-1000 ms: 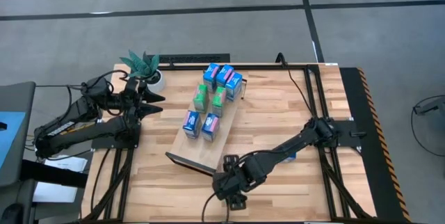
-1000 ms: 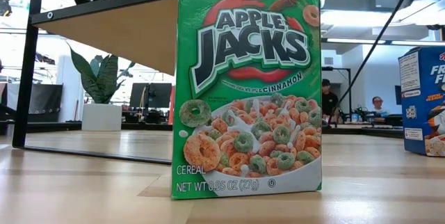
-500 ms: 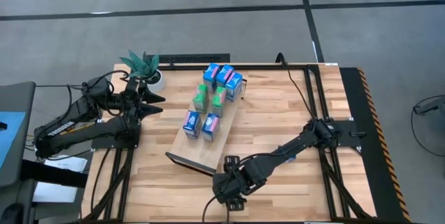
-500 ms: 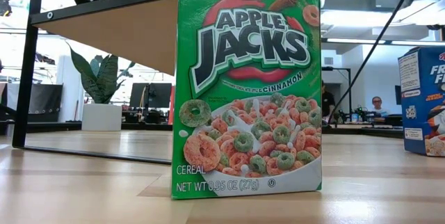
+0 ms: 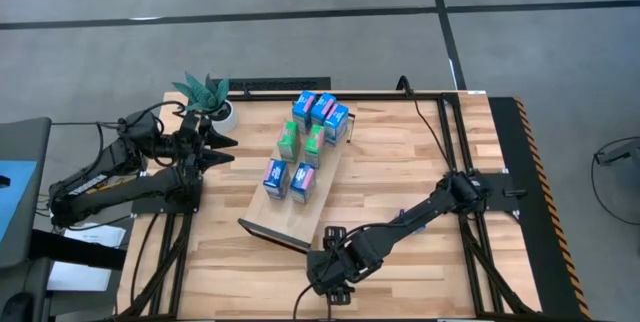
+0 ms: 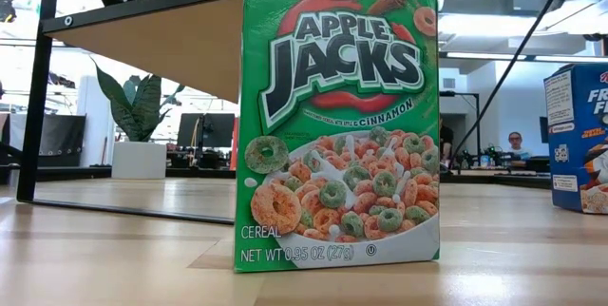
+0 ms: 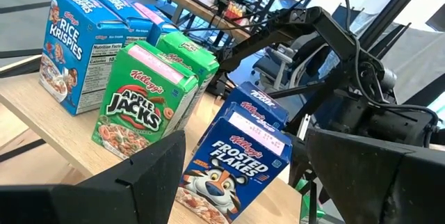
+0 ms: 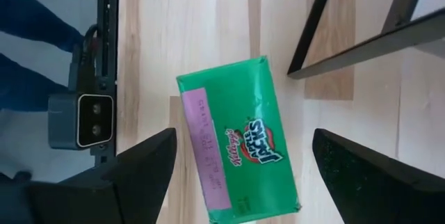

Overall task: Stack cereal on shelf
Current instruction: Put the green cereal box on the shelf aligned with the other green cereal boxes

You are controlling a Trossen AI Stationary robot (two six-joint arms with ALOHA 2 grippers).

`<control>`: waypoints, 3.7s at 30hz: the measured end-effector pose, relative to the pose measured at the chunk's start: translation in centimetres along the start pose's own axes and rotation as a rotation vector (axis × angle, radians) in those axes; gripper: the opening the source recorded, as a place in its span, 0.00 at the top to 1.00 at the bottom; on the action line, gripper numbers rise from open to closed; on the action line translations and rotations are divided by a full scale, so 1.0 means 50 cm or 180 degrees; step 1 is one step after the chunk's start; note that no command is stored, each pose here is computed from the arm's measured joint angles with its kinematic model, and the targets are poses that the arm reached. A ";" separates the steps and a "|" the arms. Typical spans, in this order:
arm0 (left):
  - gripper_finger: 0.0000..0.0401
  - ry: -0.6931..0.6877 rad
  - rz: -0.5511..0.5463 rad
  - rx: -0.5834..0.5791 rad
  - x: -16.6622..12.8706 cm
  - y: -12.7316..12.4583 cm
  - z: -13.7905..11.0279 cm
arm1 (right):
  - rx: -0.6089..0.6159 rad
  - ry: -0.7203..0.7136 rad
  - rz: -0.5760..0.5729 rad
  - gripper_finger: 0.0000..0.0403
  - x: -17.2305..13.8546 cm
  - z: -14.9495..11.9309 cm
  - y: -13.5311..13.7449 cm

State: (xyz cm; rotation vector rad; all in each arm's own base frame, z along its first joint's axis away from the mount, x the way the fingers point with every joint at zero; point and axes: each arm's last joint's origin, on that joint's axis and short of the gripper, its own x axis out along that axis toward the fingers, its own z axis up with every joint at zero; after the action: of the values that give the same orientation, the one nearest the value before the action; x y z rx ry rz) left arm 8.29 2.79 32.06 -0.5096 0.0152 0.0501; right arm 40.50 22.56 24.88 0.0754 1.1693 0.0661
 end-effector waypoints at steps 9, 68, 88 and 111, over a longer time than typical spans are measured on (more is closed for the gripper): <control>0.29 0.0000 0.0002 0.0000 0.000 0.000 0.000 | 0.0001 0.0003 0.0000 0.21 0.000 0.000 0.000; 0.29 -0.0027 -0.0010 -0.0059 0.000 -0.001 0.002 | 0.0269 0.0303 0.0161 0.66 0.014 -0.002 0.006; 0.29 -0.0044 0.0012 -0.0086 0.000 0.000 0.002 | -0.0193 -0.0091 -0.0621 0.69 -0.296 -0.025 -0.150; 0.29 -0.0291 0.0446 -0.0228 -0.001 0.008 0.006 | -0.2389 0.0271 -0.0933 0.69 -0.359 0.003 -0.376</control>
State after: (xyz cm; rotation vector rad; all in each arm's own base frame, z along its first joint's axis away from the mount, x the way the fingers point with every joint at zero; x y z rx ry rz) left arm 8.23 3.27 32.13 -0.5771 -0.0403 0.2116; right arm 33.89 2.21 39.64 -0.7648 1.1652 0.2455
